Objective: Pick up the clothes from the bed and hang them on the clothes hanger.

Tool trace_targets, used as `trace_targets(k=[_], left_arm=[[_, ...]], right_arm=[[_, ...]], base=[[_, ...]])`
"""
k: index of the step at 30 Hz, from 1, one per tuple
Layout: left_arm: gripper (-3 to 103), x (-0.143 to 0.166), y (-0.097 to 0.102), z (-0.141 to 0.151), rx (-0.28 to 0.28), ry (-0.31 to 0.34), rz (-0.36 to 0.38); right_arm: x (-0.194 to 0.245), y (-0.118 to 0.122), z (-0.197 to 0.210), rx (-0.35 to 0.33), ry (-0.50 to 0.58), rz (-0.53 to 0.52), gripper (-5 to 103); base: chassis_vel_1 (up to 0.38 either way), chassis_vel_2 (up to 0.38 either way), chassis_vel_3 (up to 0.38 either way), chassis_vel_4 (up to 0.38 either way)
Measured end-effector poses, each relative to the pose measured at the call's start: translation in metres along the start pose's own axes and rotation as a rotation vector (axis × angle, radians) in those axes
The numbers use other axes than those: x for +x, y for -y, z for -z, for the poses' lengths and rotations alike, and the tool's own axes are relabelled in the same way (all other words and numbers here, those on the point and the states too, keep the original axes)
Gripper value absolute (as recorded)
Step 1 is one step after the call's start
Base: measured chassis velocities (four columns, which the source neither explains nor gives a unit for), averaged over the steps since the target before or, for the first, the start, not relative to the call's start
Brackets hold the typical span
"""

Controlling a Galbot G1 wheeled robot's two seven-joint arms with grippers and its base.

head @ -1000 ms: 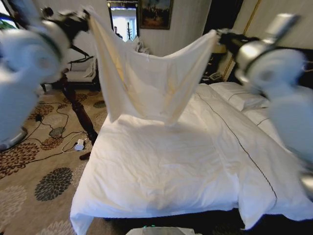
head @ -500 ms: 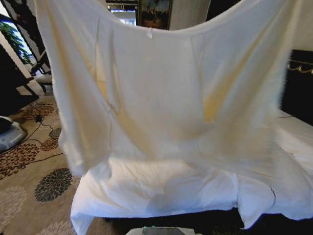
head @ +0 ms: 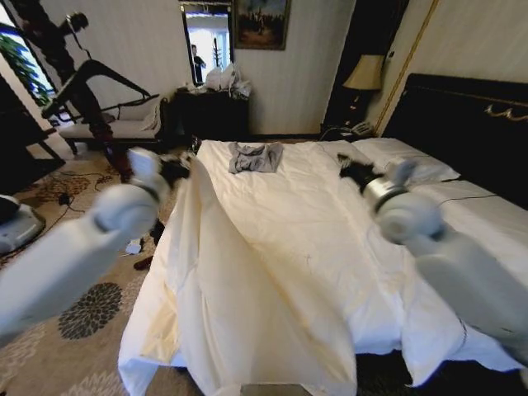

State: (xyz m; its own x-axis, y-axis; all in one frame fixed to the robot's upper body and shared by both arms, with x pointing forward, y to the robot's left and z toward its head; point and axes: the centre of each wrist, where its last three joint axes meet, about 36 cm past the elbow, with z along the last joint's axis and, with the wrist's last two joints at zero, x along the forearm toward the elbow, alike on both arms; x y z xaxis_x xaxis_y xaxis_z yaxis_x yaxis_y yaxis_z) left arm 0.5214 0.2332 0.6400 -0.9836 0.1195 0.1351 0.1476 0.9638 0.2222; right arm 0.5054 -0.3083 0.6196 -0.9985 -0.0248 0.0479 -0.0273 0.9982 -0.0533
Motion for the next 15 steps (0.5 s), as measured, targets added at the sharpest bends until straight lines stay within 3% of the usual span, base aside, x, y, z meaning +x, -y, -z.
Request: trace_targets(k=[6, 9, 11, 13, 15], left_arm=[[2, -0.021, 0.002, -0.044, -0.004, -0.065, 0.010], [2, -0.021, -0.001, -0.053, -0.009, -0.073, 0.016], [2, -0.013, -0.015, -0.087, -0.007, -0.117, 0.055], [2, -0.007, -0.021, -0.095, -0.005, -0.130, 0.068], [2, 0.015, -0.035, -0.113, -0.007, -0.154, 0.099]], right_arm=[[-0.005, -0.004, -0.024, -0.010, -0.047, 0.001, 0], [-0.002, -0.003, -0.027, -0.013, -0.062, 0.005, 0], [0.025, -0.002, -0.040, -0.012, -0.149, 0.029, -3], [0.033, -0.004, -0.045, -0.009, -0.177, 0.041, 1], [0.063, -0.018, -0.061, -0.006, -0.280, 0.109, 12]], base=[[0.000, 0.000, 0.000, 0.000], [0.000, 0.000, 0.000, 0.000], [0.000, 0.000, 0.000, 0.000], [0.000, 0.000, 0.000, 0.000], [0.000, 0.000, 0.000, 0.000]])
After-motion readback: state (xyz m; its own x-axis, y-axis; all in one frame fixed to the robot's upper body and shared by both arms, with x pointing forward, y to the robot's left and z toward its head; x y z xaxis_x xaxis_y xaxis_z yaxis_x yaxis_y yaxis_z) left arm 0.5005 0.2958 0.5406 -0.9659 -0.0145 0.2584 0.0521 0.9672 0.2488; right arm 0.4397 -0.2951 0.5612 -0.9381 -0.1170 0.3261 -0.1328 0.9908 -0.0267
